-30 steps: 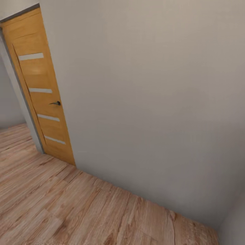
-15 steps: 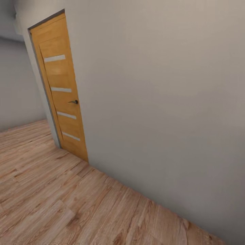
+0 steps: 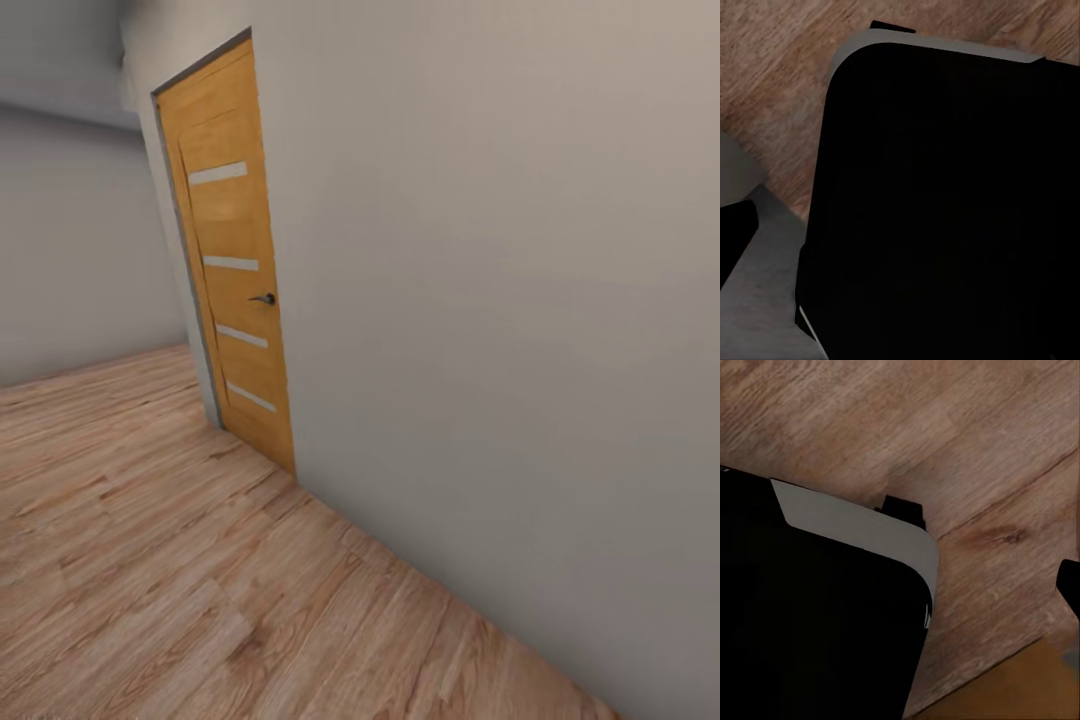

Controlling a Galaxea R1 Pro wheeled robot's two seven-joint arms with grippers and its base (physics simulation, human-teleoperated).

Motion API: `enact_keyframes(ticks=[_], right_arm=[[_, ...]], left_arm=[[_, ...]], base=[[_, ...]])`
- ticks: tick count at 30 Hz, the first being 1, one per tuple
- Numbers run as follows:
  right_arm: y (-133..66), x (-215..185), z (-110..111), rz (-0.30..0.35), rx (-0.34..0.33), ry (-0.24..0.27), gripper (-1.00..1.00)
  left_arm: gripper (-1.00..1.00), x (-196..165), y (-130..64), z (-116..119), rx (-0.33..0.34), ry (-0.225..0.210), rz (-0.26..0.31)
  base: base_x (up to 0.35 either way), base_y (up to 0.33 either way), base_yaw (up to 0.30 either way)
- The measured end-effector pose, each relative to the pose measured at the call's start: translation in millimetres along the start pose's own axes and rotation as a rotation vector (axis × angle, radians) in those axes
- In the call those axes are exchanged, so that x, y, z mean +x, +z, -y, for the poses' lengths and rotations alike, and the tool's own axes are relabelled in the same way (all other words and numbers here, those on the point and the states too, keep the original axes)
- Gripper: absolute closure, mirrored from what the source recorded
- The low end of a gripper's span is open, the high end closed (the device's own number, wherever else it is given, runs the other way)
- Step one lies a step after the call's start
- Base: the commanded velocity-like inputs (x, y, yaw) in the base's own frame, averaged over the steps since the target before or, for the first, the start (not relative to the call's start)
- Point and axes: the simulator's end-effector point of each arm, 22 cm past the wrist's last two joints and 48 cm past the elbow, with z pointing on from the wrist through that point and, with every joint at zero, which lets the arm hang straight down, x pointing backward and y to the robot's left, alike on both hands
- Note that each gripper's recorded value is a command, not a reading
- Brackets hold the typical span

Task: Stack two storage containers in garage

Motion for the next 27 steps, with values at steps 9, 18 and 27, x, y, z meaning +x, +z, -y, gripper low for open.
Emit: enact_keyframes(ticks=[9, 18, 27], right_arm=[[0.0, -0.1, 0.0, 0.000, 0.000, -0.001, -1.00], [0.0, -1.0, 1.0, 0.004, 0.001, -0.004, -1.00], [0.0, -0.7, 1.0, 0.003, 0.001, -0.004, -1.00]], left_arm=[[-1.00, 0.0, 0.0, 0.0, 0.000, 0.000, 0.000], [-1.00, 0.0, 0.0, 0.0, 0.000, 0.000, 0.000], [-1.00, 0.0, 0.0, 0.0, 0.000, 0.000, 0.000]], base=[[0.201, 0.000, 0.268], [0.258, 0.000, 0.272], [0.316, 0.000, 0.274]])
